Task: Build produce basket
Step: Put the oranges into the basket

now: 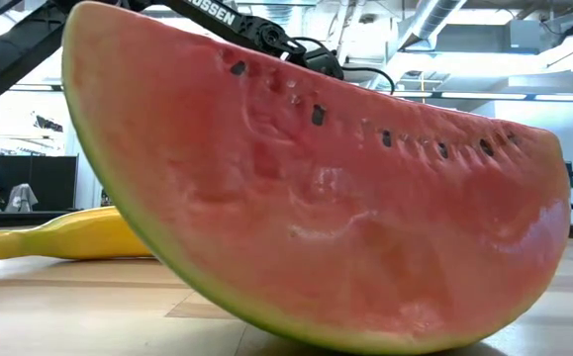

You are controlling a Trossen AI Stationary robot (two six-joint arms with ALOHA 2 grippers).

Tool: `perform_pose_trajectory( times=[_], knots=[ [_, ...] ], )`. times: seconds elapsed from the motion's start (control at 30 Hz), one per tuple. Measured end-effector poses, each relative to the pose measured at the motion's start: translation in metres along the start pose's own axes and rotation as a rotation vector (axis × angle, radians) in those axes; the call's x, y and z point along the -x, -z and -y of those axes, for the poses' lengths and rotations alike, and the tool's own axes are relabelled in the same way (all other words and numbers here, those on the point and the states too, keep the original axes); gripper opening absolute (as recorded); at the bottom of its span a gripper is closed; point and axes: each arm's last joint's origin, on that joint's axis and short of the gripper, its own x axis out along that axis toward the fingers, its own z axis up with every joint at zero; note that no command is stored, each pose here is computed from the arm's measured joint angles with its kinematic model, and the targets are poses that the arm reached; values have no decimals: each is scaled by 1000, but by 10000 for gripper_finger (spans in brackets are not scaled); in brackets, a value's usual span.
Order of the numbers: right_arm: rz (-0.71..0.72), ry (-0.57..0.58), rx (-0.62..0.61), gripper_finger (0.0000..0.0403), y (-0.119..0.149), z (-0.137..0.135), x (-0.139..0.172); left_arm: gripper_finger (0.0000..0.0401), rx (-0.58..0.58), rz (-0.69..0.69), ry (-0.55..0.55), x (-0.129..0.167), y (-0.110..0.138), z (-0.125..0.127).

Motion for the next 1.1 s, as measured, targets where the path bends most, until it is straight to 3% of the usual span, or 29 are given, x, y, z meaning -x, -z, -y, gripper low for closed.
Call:
perform_pose_trajectory(
  times=[0.33, 0.57, 0.73, 0.83, 1.1],
  knots=[
    [-13, -17, 3, 194, 1, 0, 0, 79, -22, -47, -13, 17, -7, 0],
    [-67, -1, 27, 198, 7, 3, 0, 111, -33, -82, 3, 68, -26, 9],
    [-251, 26, -44, 191, 23, 13, 5, 107, -99, -94, -40, 121, -34, 37],
    [-373, 75, -86, 187, 33, 21, 9, 102, -155, -77, -111, 152, -22, 55],
    [-633, 169, -188, 180, 54, 30, 26, 91, -40, -26, -412, 256, 34, 92]
  ],
)
